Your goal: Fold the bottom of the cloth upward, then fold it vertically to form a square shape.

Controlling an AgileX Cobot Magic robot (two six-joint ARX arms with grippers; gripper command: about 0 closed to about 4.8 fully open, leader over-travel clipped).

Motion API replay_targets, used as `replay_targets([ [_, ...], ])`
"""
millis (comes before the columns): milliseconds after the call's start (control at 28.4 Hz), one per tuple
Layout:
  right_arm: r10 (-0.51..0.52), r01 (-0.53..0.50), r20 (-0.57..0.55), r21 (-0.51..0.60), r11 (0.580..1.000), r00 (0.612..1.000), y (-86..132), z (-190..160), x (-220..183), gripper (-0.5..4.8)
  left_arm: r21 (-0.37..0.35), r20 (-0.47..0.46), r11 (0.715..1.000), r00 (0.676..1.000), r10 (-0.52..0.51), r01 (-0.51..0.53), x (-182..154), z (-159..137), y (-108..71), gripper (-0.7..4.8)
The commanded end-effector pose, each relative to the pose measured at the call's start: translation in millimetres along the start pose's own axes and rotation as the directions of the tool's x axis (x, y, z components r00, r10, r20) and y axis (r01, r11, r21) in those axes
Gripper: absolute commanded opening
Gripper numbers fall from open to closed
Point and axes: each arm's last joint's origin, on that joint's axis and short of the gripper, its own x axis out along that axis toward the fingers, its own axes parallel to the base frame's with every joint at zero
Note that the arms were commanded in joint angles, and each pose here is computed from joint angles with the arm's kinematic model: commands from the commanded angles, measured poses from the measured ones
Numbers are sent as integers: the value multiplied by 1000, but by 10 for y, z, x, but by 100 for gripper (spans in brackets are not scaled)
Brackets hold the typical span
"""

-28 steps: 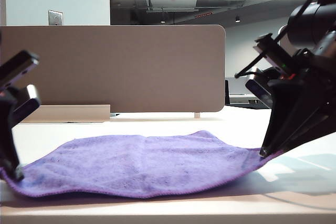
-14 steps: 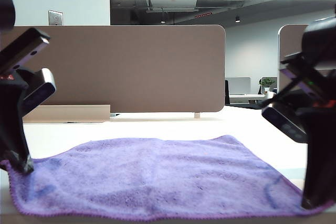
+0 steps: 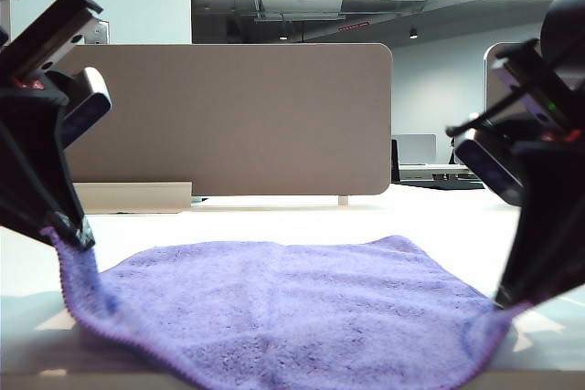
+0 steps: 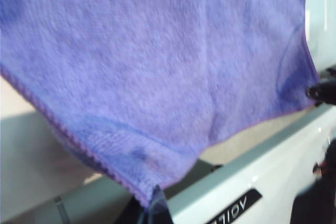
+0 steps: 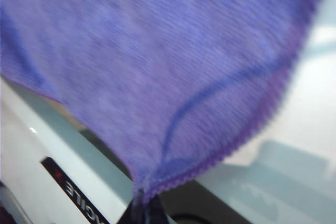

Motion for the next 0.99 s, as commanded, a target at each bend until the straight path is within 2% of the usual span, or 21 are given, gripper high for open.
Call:
replay_targets([
  [35, 47, -47, 42, -9, 999, 998, 36, 57, -12, -1, 4, 63, 1000, 998, 19, -20, -18, 36, -16, -5],
  [423, 139, -138, 154, -17, 990, 978, 114, 214, -41, -1, 17, 214, 999, 975, -54, 52, -43, 178, -111, -5],
  [564, 168, -170, 213, -10, 985, 962, 150, 287, -61, -1, 1, 268, 999, 963, -43, 44, -53, 215, -124, -5],
  [810, 209, -223, 280, 19, 975, 937, 208, 379, -101, -1, -100, 297, 993, 954, -30, 62, -71, 242, -105, -5],
  [881, 225, -245, 306, 29, 969, 925, 229, 411, -116, -1, -158, 331, 984, 943, -28, 85, -97, 279, -88, -5],
  [986, 234, -263, 329, 49, 963, 915, 243, 436, -129, -2, -202, 362, 973, 932, -36, 116, -135, 325, -56, -5],
])
